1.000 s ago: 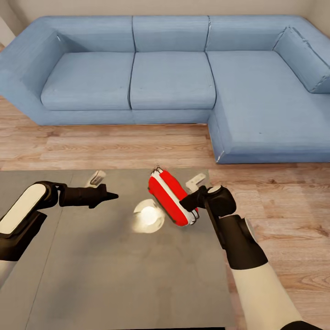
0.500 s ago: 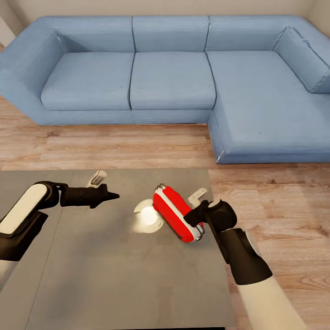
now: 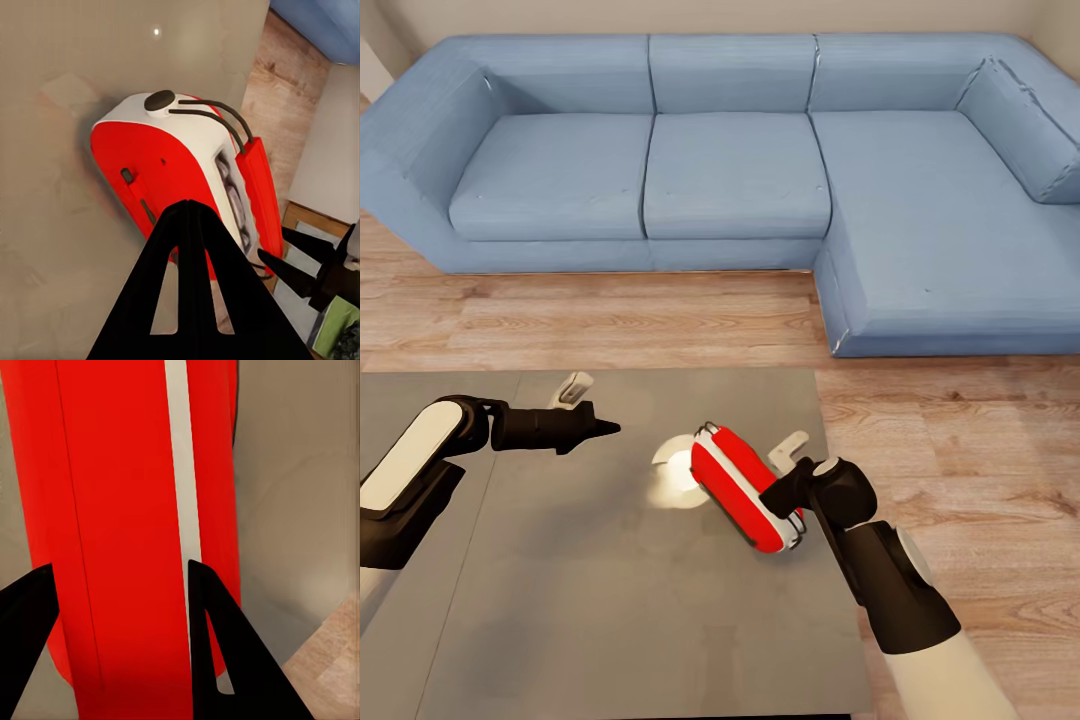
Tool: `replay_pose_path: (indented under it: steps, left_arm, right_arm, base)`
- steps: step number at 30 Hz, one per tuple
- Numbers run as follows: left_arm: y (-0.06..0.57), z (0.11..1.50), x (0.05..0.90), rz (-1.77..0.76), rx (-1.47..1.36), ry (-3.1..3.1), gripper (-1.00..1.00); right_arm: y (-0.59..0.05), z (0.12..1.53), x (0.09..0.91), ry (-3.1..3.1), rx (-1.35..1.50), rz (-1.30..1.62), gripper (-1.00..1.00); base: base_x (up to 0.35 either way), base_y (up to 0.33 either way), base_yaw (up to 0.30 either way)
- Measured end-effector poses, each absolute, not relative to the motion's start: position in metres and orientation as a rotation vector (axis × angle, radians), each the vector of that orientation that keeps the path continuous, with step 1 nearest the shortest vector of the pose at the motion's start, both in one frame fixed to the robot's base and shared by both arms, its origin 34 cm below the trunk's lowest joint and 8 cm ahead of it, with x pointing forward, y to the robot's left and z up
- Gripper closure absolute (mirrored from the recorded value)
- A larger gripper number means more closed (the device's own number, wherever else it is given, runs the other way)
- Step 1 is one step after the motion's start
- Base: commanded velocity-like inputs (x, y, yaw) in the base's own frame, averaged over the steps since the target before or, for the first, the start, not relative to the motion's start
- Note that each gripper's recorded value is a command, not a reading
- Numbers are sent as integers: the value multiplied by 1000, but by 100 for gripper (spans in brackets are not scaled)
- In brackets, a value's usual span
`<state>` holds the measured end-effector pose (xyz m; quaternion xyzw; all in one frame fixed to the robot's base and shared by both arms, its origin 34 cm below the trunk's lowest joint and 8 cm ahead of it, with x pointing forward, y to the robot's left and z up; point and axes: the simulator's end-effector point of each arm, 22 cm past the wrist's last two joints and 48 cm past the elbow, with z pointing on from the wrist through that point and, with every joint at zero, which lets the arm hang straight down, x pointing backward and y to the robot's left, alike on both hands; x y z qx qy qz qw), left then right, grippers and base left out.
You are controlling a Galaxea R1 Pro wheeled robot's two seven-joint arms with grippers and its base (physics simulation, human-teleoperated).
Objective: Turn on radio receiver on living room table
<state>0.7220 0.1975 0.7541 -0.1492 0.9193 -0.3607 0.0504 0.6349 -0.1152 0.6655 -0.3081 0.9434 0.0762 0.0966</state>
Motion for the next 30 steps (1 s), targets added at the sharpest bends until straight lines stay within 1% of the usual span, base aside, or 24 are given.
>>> replay_pose_path:
  steps: [24,30]
  left_arm:
    - [197,754,722,-1100,-454,2798,100]
    - [197,736,704,-1093,-475,2855,100]
  right_arm:
    - [-116,665,634,2798,-912,228,100]
    - [-115,660,630,2813,-902,238,100]
  base:
    - [0,0,0]
    - [0,0,0]
